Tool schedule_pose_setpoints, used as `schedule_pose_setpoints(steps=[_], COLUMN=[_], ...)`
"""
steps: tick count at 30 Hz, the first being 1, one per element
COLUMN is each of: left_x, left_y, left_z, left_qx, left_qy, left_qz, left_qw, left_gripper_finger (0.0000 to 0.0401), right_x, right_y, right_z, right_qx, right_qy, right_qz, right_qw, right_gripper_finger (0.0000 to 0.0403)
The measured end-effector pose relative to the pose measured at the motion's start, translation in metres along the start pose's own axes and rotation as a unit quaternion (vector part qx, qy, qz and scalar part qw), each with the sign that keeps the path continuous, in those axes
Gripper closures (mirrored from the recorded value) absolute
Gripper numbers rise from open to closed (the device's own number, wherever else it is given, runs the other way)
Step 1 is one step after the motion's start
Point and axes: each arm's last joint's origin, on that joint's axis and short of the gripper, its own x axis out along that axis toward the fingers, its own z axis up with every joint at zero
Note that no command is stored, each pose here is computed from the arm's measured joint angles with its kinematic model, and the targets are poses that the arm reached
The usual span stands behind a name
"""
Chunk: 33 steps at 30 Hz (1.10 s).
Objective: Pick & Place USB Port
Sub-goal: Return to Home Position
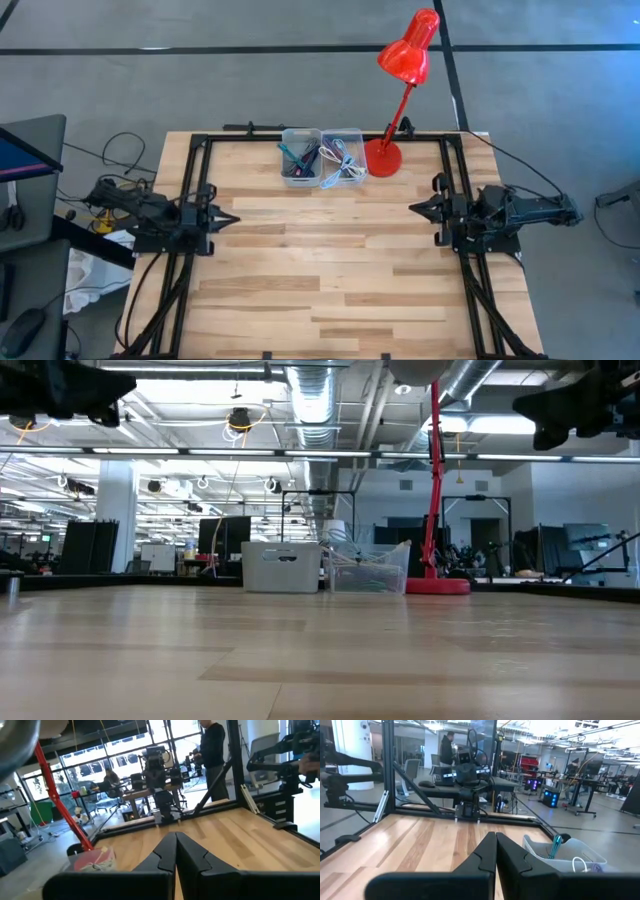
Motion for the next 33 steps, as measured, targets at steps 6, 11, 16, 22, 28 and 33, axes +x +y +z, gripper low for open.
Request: schedule_pose_setpoints(steps=[6, 11, 16, 22, 28, 33], left_x=[0.007, 0.008, 0.008, 0.007, 0.006, 0.007], left_y=[-0.013, -0.014, -0.018, -0.022, -0.026, -0.026], left_z=[-0.029, -0.032, -0.031, -0.031, -0.038, -0.039], left_qx=[-0.01, -0.02, -0.02, -0.046, -0.086, -0.093], left_qy=[-0.009, -0.017, -0.035, -0.041, -0.005, 0.006], left_qz=[0.003, -0.006, -0.07, -0.132, -0.173, -0.156], left_qw=[1.0, 1.0, 0.997, 0.989, 0.981, 0.983], left_gripper_finger=[0.0396, 0.0396, 0.0396, 0.0396, 0.0396, 0.0396], right_x=[0.0, 0.0, -0.001, -0.001, -0.002, -0.002], right_y=[0.0, 0.001, 0.003, 0.005, 0.006, 0.007], right_z=[-0.001, -0.003, -0.007, -0.008, -0.013, -0.016], right_qx=[0.004, 0.005, 0.008, 0.025, 0.047, 0.053], right_qy=[0.007, 0.014, 0.034, 0.039, 0.065, 0.077], right_qz=[0.001, 0.009, 0.036, 0.066, 0.085, 0.087], right_qw=[1.0, 1.0, 0.999, 0.997, 0.993, 0.992], right_gripper_finger=[0.0403, 0.0403, 0.0403, 0.0403, 0.0403, 0.0403])
